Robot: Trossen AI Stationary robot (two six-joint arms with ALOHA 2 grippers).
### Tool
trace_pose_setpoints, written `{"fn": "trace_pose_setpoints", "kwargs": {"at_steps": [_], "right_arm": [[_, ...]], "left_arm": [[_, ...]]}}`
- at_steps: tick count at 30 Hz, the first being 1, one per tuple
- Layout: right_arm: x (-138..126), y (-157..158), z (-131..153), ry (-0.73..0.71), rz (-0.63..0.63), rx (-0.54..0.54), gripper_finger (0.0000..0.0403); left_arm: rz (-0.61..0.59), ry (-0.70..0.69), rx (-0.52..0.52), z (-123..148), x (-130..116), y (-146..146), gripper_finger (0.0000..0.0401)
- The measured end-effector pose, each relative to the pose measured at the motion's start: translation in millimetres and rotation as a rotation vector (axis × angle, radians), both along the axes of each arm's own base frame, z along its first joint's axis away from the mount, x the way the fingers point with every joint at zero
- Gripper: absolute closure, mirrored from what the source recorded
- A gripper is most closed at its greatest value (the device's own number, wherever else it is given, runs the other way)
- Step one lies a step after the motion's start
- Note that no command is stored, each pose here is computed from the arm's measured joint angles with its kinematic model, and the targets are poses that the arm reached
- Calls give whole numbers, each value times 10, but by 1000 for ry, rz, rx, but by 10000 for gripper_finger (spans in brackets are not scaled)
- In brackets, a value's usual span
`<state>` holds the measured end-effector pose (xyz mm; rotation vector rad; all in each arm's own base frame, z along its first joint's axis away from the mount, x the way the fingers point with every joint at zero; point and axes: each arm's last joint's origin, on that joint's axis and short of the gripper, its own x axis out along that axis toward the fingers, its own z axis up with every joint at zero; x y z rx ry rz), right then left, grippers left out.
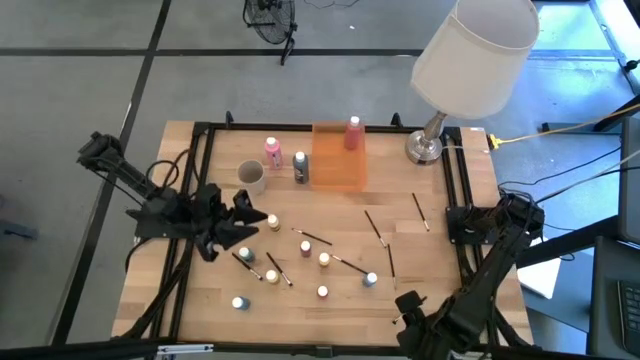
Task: Pick & Place Paint Supplies
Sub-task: Put the silver paint brush into the white cup
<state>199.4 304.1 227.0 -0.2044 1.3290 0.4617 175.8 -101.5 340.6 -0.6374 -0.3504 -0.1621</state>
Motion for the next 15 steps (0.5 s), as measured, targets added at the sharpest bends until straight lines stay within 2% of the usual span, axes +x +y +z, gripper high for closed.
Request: {"fn": "trace_pose_setpoints", "kwargs": {"at_steps": [7, 15], "right_arm": [[53, -165, -286, 27, -27, -45, 210], [165, -223, -378, -11, 21, -27, 213]], "left_arm": [[49, 10, 19, 116, 11, -144, 198], [90, 0, 37, 224, -49, -174, 198]]}}
